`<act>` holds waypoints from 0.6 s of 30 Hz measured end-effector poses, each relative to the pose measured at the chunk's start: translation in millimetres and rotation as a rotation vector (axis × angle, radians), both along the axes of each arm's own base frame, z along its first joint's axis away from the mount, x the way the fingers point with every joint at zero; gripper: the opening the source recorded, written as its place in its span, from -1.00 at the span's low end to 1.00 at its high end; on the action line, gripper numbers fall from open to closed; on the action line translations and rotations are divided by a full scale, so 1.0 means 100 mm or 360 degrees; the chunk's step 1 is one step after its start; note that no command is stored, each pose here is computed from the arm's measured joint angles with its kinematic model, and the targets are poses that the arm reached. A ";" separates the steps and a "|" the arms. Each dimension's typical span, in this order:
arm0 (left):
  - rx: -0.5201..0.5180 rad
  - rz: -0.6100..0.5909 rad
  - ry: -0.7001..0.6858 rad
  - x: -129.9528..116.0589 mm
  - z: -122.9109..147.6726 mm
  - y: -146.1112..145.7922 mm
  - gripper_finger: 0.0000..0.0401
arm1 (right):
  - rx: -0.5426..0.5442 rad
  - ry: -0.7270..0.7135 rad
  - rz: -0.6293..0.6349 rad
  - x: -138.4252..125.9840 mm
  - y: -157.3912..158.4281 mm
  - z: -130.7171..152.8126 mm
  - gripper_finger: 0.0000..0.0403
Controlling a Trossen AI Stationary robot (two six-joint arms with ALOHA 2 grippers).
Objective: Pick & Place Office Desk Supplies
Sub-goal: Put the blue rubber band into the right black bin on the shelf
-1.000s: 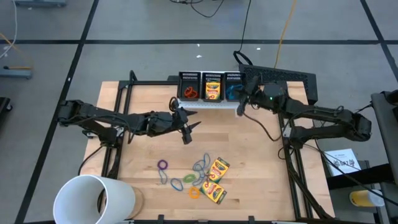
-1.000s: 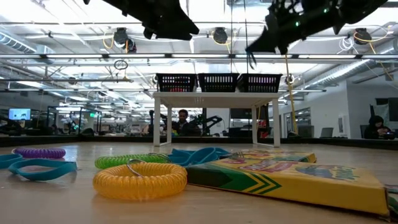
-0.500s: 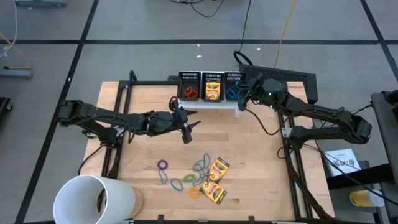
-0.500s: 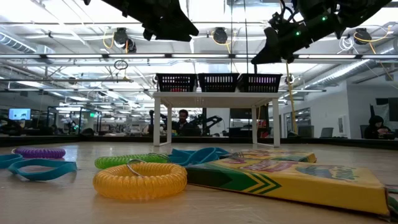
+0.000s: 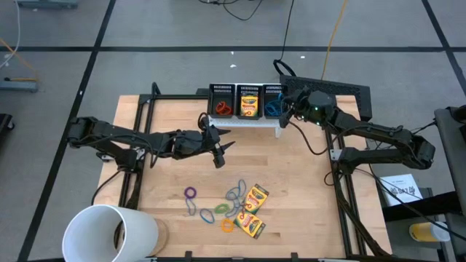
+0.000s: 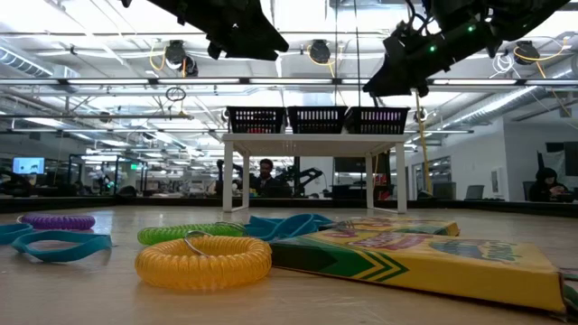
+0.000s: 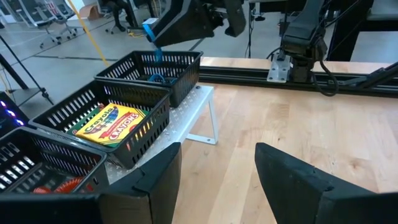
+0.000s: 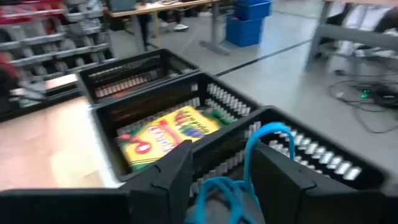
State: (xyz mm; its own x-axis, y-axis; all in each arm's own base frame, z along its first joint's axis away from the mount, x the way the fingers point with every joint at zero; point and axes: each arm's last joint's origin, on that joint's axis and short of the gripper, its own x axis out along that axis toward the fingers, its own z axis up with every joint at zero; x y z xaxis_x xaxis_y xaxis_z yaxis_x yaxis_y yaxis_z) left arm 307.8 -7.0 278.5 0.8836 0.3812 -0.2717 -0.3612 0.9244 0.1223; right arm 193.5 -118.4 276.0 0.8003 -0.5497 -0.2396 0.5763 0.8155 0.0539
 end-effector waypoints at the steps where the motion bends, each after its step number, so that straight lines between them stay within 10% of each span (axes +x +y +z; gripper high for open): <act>1: 0.0000 0.0001 -0.0001 0.00 0.00 0.00 0.07 | 0.0026 -0.0008 0.0029 0.00 -0.01 0.01 -0.25; 18: -0.0030 0.0025 -0.0015 0.00 0.00 0.03 0.07 | 0.0194 0.0114 0.0118 -0.04 -0.13 0.11 -0.24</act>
